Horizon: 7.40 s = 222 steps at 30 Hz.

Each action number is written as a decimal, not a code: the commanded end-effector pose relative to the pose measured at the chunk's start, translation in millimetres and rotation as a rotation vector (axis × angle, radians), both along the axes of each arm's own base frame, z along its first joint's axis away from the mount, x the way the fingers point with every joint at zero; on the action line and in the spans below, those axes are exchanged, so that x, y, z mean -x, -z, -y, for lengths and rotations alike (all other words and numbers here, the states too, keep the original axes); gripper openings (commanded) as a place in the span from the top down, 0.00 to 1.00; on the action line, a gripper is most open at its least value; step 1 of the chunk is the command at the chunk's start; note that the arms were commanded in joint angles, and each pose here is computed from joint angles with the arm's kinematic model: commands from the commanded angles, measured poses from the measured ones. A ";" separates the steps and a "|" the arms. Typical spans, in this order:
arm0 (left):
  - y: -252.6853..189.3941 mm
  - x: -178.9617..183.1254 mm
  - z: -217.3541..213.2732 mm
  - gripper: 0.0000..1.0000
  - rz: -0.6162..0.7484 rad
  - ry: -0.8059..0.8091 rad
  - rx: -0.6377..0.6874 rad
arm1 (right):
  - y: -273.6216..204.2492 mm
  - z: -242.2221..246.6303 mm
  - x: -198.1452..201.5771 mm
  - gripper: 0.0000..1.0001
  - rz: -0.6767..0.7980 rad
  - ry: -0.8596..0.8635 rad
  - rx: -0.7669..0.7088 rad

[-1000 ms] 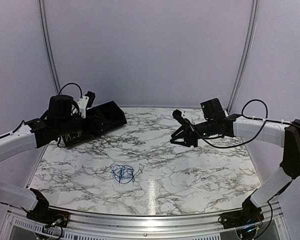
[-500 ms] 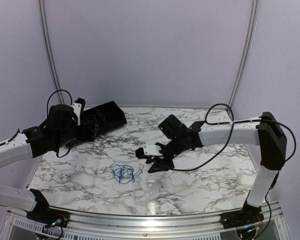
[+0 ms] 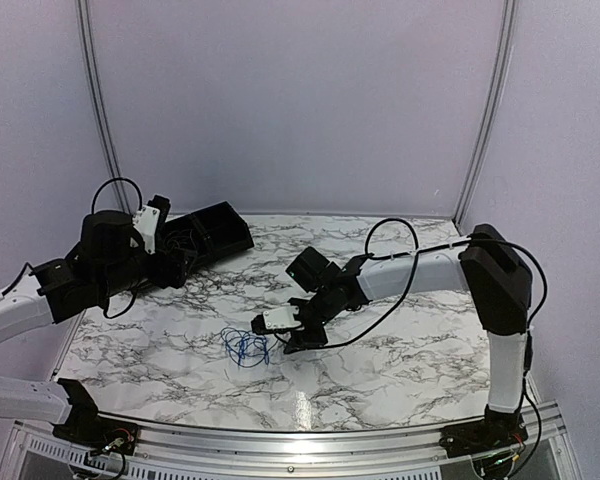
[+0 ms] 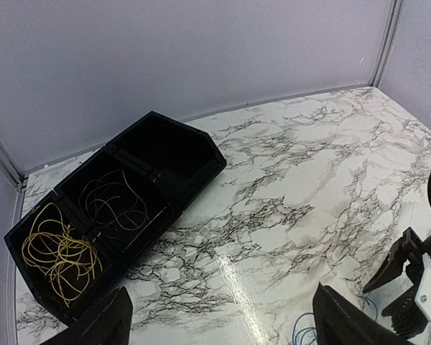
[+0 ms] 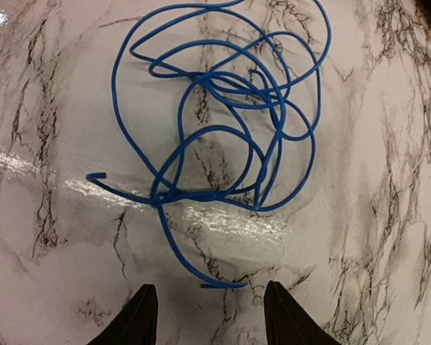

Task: Untangle the cables

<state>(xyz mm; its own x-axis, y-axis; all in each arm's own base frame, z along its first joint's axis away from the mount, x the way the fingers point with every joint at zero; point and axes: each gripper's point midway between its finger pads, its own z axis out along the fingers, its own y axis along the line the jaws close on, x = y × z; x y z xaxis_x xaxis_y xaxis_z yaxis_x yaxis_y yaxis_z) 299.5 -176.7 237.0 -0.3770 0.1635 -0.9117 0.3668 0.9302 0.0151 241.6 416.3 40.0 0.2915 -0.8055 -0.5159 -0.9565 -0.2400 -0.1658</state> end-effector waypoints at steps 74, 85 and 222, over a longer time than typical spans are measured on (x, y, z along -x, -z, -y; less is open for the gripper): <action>159.8 75.1 190.6 0.73 0.093 0.371 0.265 | -484.0 170.5 -49.5 1.00 0.073 0.342 -0.984; 133.3 86.5 133.5 0.87 0.148 0.299 0.302 | -374.7 224.0 -131.8 1.00 0.176 0.785 -0.829; 171.9 86.0 41.8 1.00 -0.051 -0.121 0.413 | -231.2 185.0 -92.2 1.00 -0.046 0.593 -0.485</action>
